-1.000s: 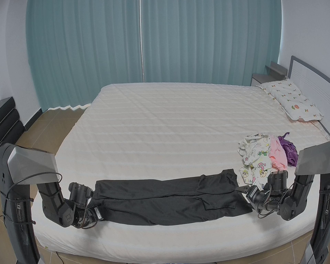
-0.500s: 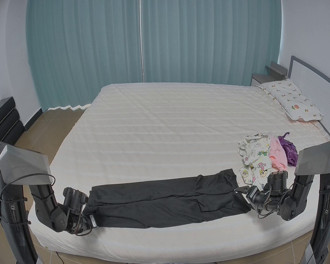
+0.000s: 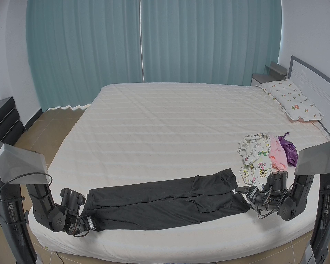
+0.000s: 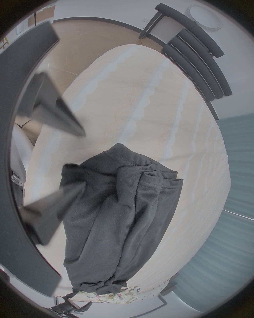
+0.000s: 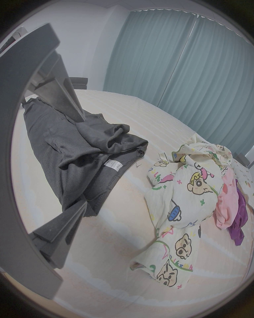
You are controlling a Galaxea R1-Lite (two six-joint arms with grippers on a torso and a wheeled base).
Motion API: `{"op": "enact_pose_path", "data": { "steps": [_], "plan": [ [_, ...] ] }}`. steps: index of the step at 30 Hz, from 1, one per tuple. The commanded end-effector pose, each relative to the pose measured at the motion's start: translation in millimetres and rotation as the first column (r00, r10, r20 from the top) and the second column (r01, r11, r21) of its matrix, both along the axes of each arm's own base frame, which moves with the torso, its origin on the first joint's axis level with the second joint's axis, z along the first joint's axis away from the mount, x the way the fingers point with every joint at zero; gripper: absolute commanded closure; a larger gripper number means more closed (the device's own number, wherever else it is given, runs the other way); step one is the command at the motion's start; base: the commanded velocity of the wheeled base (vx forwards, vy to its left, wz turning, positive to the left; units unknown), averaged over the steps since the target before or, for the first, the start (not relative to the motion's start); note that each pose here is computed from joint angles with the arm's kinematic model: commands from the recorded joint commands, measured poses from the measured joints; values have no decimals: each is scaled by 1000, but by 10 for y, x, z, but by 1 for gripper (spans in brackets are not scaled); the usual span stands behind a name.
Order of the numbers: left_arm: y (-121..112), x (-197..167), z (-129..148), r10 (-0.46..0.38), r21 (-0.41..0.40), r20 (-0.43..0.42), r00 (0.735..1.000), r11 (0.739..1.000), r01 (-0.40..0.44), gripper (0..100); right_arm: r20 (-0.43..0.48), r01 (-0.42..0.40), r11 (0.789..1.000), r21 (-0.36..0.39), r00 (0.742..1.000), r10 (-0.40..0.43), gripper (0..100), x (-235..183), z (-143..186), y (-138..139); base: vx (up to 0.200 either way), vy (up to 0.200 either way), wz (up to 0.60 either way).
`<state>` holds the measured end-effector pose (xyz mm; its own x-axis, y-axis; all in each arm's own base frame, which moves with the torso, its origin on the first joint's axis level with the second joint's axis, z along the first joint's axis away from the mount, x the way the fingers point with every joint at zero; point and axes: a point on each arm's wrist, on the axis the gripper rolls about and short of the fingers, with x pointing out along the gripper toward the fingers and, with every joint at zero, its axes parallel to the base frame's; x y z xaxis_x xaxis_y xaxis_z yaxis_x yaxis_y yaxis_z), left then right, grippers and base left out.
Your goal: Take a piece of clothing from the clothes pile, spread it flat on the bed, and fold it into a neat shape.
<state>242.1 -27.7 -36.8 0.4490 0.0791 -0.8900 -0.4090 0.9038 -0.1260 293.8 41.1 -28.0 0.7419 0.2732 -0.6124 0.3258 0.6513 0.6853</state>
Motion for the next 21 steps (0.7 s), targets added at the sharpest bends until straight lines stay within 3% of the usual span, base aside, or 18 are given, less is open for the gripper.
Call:
{"op": "enact_pose_path", "data": {
  "steps": [1,5,12,16,21],
  "plan": [
    [103,90,301,36,-47,135,990,998,-30,0,0,0,1000,0,1000,0,0,-3,0,0,0,0,0],
    [201,204,569,51,-106,241,969,994,-26,0,-2,0,1000,0,1000,0,0,-7,-1,0,0,0,0],
    [195,485,700,37,-117,204,978,993,-13,0,-3,0,1000,0,1000,0,0,-7,-6,0,0,0,0],
    [177,696,580,8,-157,178,984,987,21,0,-4,-3,1000,-2,1000,3,0,-8,-10,4,0,0,0],
    [166,809,375,-41,-138,140,989,989,61,0,-4,-4,1000,-3,1000,4,0,-8,-10,4,0,0,0]
  ]
}}
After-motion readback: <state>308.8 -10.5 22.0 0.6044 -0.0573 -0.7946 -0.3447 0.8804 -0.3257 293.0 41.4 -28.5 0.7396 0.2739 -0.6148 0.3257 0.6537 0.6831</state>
